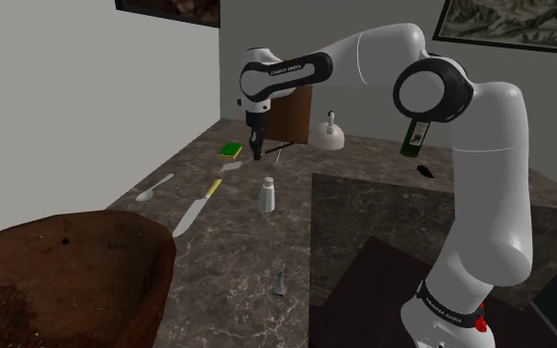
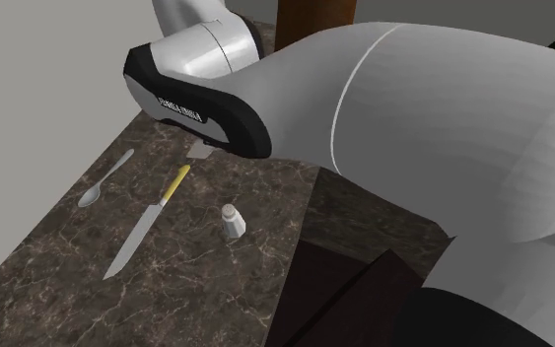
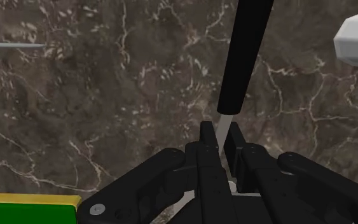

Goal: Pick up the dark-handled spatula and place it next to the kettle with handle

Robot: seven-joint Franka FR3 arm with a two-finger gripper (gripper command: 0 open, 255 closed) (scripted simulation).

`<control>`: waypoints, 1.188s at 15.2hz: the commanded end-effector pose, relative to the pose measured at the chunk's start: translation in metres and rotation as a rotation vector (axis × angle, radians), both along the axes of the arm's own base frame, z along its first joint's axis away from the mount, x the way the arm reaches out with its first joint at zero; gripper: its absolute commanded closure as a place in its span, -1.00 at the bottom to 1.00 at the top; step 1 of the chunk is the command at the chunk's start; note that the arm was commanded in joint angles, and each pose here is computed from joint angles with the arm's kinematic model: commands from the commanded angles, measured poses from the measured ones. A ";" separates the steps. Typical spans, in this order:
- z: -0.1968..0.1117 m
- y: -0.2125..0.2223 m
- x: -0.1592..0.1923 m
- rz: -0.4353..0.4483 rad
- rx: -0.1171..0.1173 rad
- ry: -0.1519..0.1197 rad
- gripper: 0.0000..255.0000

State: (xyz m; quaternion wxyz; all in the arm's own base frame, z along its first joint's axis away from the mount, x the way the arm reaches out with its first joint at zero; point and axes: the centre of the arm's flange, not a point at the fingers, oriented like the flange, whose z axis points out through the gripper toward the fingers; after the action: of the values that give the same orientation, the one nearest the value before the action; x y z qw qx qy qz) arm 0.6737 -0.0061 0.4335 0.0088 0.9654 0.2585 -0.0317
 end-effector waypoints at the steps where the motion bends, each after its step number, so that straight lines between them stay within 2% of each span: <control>1: 0.011 0.001 0.000 0.000 0.000 0.000 1.00; 18: 0.100 0.001 0.000 0.000 0.000 0.000 1.00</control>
State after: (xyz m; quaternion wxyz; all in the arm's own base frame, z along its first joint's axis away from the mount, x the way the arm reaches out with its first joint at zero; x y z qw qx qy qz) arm 0.6744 -0.0050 0.5288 0.0089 0.9654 0.2585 -0.0317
